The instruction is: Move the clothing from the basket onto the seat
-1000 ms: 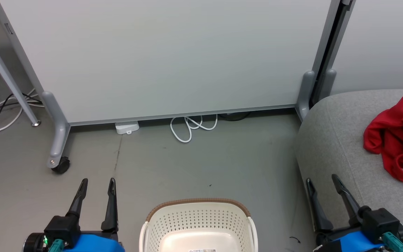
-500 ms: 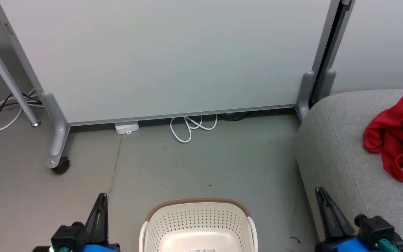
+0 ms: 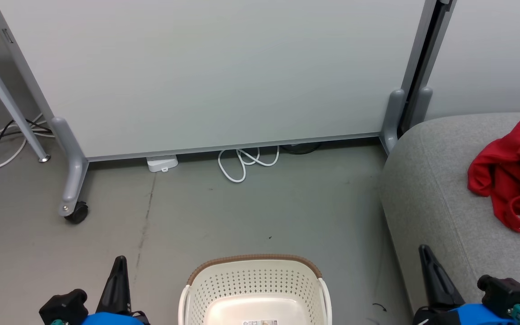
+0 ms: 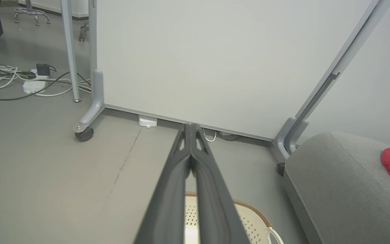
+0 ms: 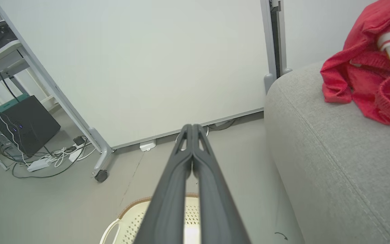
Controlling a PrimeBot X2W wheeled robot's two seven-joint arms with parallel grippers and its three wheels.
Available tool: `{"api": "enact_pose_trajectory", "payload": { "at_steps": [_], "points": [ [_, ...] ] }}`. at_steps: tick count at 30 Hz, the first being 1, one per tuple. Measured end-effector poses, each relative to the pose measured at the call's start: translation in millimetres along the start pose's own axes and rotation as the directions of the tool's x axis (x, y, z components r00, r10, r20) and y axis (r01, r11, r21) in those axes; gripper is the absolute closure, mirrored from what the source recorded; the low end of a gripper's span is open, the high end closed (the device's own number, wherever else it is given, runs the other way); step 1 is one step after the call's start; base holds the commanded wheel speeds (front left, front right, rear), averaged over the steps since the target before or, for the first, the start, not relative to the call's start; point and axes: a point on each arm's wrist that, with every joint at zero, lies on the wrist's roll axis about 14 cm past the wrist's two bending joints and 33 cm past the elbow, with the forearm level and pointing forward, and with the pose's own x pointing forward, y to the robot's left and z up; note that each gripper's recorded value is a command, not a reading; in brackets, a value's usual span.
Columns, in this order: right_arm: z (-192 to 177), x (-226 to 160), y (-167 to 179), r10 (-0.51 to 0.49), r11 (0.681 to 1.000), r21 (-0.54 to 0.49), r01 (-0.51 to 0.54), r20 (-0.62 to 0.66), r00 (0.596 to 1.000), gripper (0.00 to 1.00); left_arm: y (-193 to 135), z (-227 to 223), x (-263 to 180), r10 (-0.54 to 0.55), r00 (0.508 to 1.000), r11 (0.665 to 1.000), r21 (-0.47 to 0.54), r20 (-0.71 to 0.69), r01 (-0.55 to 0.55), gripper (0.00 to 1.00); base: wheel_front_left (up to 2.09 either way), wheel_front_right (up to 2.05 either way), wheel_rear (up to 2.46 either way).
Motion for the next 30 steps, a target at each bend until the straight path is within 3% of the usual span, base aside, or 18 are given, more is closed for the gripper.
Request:
{"api": "enact_pose_trajectory", "payload": {
  "at_steps": [13, 30],
  "points": [
    [3.3, 3.9, -11.4, -0.055, 0.975, 0.218, 0.055, -0.007, 0.998, 1.0, 4.0, 7.4, 7.0, 0.03, 1.0, 0.974, -0.223, 0.002, -0.029, 1.0, 0.0, 0.0, 0.0],
    [9.2, 10.1, -20.2, -0.09, 0.889, 0.45, 0.087, -0.014, 0.996, 1.0, 6.0, 17.4, 16.2, 0.045, 0.999, 0.888, -0.458, 0.007, -0.037, 1.0, 0.0, 0.0, 0.0]
  ]
}}
